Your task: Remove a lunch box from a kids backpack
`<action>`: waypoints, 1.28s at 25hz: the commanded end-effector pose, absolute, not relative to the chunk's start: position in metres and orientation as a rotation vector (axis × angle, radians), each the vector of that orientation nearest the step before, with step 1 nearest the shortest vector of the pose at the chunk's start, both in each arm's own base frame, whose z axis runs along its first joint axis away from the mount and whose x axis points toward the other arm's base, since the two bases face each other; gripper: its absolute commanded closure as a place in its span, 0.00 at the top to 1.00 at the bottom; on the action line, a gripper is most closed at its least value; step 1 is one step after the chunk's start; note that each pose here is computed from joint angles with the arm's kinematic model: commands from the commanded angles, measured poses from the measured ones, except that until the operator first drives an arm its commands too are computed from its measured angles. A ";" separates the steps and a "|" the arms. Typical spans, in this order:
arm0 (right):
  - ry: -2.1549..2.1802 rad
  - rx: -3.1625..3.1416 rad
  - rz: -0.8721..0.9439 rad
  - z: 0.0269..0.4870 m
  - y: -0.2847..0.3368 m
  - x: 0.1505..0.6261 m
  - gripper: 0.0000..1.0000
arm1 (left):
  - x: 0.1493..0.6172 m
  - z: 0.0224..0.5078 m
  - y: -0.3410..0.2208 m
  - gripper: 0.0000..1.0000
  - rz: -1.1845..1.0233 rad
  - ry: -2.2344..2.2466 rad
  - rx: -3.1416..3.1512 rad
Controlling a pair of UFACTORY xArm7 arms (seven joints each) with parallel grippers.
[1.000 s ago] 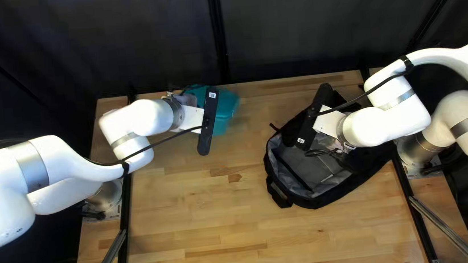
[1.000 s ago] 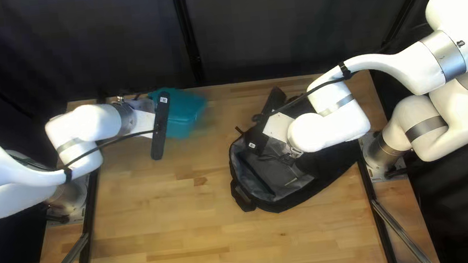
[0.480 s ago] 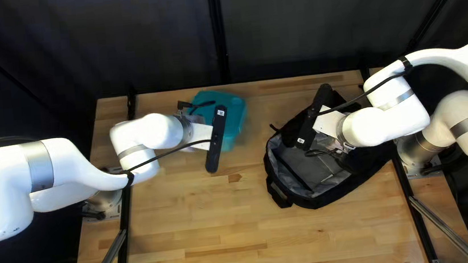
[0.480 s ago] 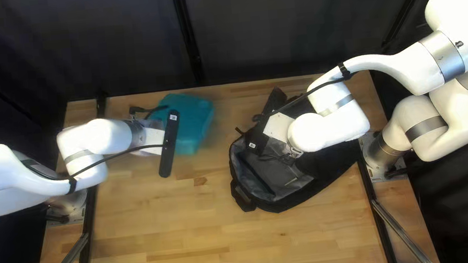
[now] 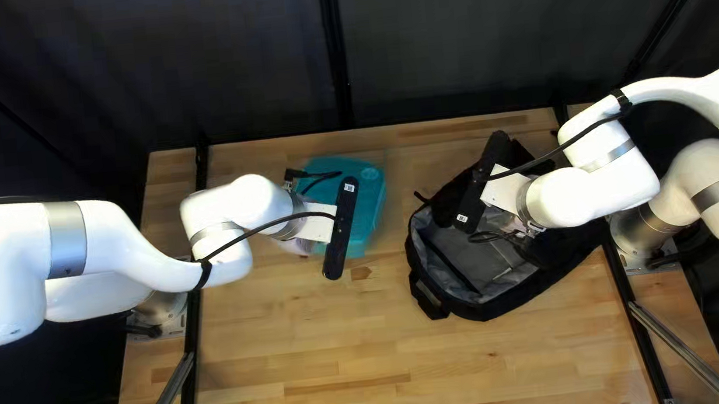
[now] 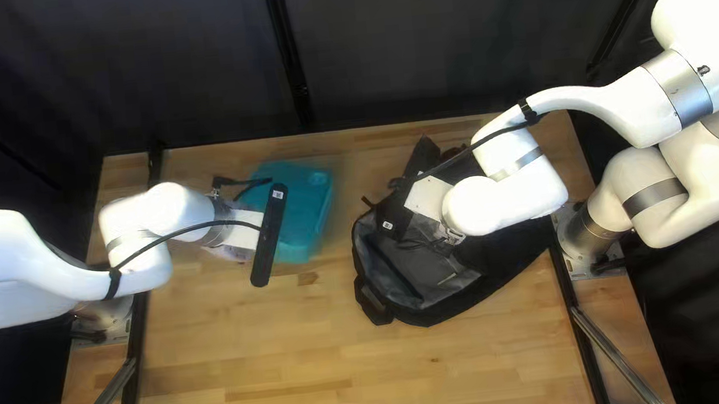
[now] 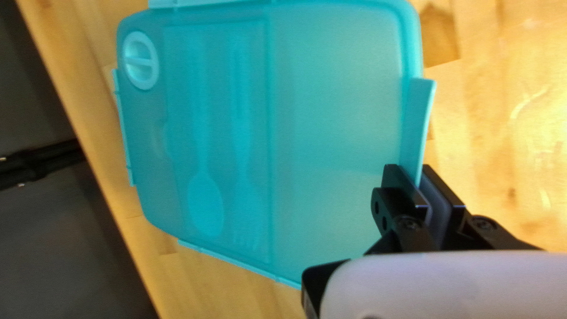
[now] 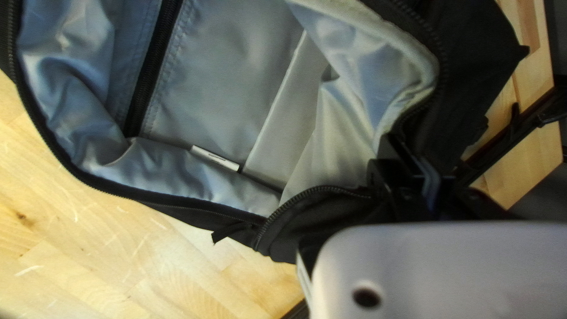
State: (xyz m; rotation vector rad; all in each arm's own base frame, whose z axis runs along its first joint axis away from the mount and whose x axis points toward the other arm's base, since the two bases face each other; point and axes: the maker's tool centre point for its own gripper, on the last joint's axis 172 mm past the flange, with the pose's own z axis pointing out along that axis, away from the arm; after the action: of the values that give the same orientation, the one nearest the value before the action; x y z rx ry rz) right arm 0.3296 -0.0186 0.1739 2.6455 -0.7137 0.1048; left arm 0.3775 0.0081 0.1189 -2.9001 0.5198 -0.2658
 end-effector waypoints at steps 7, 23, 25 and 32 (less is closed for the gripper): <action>-0.712 2.648 0.105 0.171 -0.018 0.332 0.00 | 0.365 0.106 -0.033 0.05 -0.249 0.517 -2.863; -0.702 2.642 0.118 0.180 -0.017 0.330 0.00 | 0.395 0.216 -0.032 1.00 -0.538 0.864 -3.067; -0.700 2.640 0.121 0.181 -0.017 0.328 0.00 | 0.402 0.234 -0.028 1.00 -0.626 0.939 -3.105; -0.696 2.638 0.125 0.183 -0.018 0.328 0.00 | 0.432 0.317 -0.041 1.00 -0.909 1.083 -3.138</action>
State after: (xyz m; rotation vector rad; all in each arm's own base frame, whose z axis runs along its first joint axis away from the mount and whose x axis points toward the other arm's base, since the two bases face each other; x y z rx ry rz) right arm 0.3284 -0.0180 0.1827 2.6385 -0.6971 0.1245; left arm 0.4189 -0.0304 0.2841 -3.1325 1.0334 -0.8087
